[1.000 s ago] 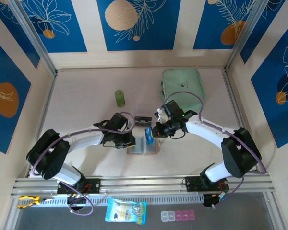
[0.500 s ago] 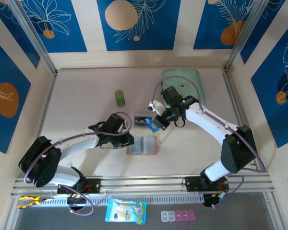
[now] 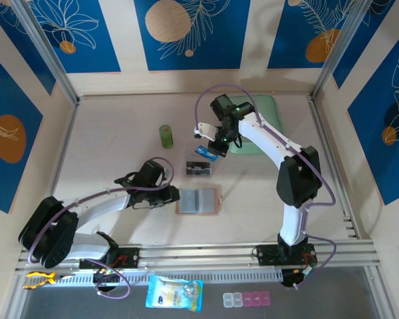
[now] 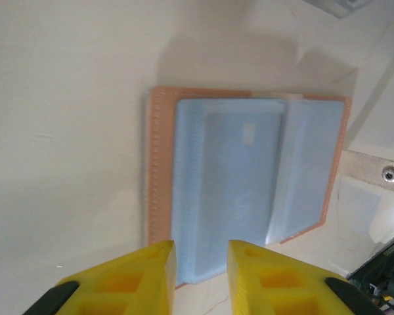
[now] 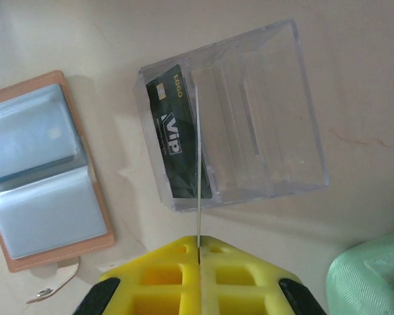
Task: Take the credit cards out of the card holder
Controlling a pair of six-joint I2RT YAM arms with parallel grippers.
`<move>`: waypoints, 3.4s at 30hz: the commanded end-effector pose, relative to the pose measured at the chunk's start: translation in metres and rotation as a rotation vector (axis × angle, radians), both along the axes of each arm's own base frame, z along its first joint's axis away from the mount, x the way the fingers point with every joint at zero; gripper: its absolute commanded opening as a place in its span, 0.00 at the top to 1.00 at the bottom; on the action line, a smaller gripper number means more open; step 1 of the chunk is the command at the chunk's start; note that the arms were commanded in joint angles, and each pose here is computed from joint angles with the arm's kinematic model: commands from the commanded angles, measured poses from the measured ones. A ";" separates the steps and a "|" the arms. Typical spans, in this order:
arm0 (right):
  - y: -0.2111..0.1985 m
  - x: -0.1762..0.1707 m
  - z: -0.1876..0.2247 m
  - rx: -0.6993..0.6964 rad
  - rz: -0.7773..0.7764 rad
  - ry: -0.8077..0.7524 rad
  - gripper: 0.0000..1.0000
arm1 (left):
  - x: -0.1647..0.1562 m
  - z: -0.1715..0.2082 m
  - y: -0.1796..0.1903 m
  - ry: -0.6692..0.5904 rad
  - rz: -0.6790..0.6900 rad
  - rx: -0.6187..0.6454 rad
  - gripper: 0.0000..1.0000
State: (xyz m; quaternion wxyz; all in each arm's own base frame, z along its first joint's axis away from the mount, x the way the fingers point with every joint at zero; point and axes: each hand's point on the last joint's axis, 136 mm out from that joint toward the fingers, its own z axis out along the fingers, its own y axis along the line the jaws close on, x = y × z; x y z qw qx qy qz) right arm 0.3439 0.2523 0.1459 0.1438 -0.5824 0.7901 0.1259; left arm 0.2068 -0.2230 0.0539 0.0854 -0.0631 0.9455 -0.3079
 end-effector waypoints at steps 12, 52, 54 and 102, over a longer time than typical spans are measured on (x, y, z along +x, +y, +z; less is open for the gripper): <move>0.008 0.004 -0.009 -0.061 0.109 0.048 1.00 | 0.001 0.003 0.024 -0.004 0.072 -0.035 0.70; 0.027 0.002 -0.063 -0.130 0.260 0.179 1.00 | -0.011 -0.006 0.046 0.030 0.124 -0.017 0.68; 0.029 0.005 -0.058 -0.111 0.242 0.177 1.00 | -0.010 -0.006 0.046 0.026 0.124 -0.018 0.68; 0.029 0.031 -0.064 -0.110 0.054 0.039 0.92 | -0.007 -0.011 0.041 0.040 0.123 -0.047 0.67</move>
